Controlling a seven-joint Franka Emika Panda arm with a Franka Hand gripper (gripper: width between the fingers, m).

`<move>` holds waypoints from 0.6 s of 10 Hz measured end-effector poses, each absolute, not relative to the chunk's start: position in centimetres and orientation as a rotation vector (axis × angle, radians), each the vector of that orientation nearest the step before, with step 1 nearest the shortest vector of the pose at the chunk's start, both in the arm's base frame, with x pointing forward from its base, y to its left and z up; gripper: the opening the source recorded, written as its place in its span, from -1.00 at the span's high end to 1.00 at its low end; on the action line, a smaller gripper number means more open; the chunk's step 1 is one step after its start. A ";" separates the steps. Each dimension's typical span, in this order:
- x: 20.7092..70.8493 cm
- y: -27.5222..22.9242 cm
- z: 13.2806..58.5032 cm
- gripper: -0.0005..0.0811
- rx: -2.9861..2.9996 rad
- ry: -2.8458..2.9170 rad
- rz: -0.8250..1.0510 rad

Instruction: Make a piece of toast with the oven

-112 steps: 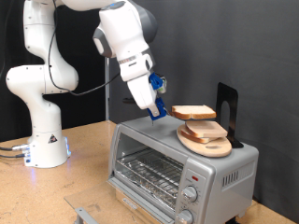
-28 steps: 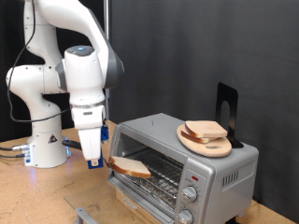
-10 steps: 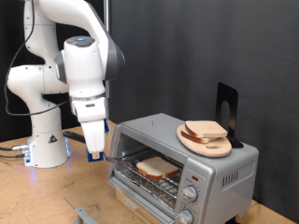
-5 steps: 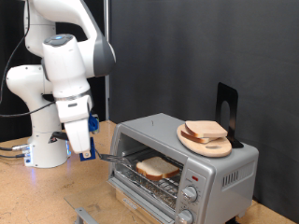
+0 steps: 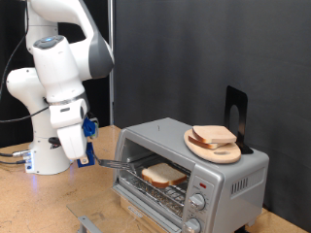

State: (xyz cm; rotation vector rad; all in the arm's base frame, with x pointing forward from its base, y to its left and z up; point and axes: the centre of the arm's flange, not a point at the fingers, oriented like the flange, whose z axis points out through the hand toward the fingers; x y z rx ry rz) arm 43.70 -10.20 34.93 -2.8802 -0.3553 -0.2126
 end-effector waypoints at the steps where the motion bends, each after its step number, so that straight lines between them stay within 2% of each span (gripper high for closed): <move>1: 43.4 -11.2 35.3 0.03 -2.853 -0.332 -0.247; 6: 42.1 -14.9 40.4 0.03 -2.732 -0.253 -0.358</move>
